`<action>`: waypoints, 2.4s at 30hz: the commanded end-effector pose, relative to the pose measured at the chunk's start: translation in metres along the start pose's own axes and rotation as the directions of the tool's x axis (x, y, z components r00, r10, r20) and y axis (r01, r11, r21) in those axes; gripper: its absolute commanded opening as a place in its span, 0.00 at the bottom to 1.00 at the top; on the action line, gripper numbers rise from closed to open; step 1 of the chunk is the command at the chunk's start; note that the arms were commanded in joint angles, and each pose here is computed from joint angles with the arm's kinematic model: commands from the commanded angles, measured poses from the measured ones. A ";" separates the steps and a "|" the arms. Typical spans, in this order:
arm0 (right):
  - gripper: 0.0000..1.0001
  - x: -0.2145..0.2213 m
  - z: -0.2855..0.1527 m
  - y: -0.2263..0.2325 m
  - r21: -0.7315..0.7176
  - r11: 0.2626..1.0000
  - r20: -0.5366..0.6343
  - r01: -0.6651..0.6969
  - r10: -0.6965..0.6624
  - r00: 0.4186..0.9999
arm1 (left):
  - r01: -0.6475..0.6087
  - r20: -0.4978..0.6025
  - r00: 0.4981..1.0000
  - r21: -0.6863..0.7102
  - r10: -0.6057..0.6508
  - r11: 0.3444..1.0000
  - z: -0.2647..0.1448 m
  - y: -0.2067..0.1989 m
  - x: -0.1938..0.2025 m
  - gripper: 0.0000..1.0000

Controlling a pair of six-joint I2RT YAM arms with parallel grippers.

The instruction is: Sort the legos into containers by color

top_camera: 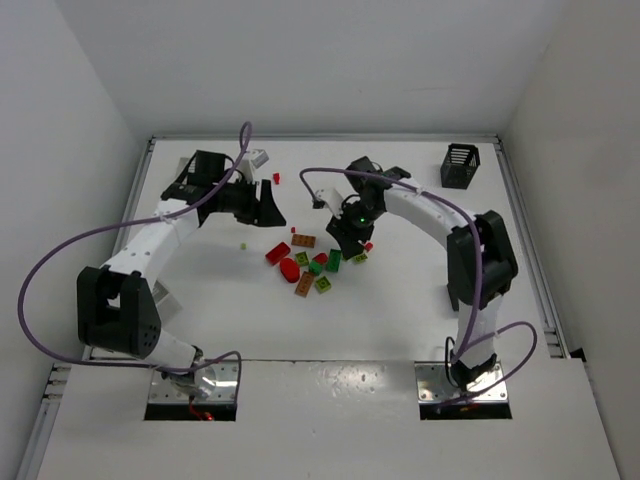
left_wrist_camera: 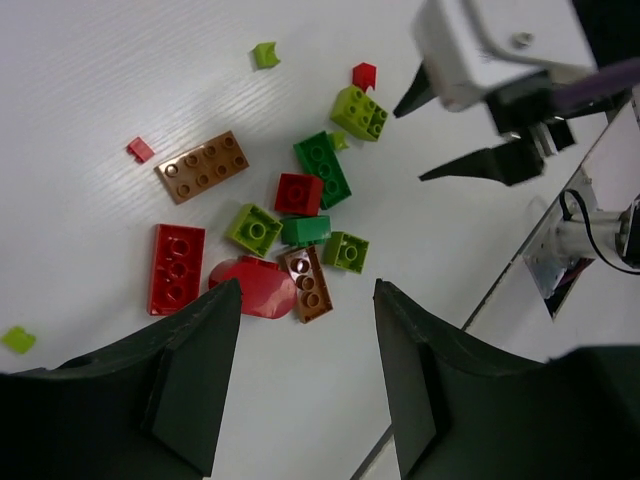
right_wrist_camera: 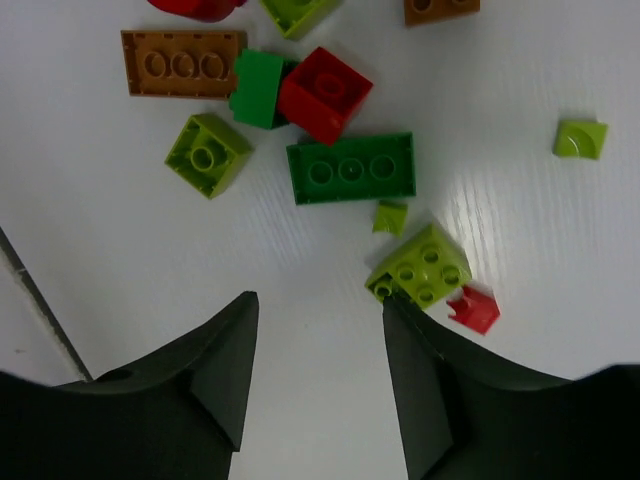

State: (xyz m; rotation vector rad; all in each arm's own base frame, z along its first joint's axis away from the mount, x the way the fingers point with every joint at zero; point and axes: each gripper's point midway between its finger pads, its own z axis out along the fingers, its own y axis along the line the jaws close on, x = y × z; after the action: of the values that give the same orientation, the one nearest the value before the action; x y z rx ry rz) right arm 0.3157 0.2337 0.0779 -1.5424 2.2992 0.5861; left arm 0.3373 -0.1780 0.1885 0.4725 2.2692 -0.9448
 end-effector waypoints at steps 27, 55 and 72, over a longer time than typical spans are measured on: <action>0.30 -0.019 0.082 -0.035 -0.109 0.989 -0.028 -0.095 0.093 0.995 | 0.030 0.029 0.999 0.027 -0.030 0.999 -0.014 0.008 0.005 0.61; 0.47 -0.038 0.035 -0.024 -0.078 0.997 0.071 0.013 -0.008 0.997 | 0.059 0.013 0.998 0.055 -0.060 0.997 -0.009 0.007 0.013 0.61; 0.44 -0.014 0.034 -0.009 0.173 0.761 -0.065 -0.625 0.642 0.764 | 0.067 0.039 0.997 0.012 -0.067 0.998 -0.012 0.011 0.009 0.61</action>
State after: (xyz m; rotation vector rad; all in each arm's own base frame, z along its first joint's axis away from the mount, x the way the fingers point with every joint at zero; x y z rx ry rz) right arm 0.3385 0.2569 0.0464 -1.0133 2.7730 0.5749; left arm 0.3285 -0.1663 0.1750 0.3991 2.2928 -1.0155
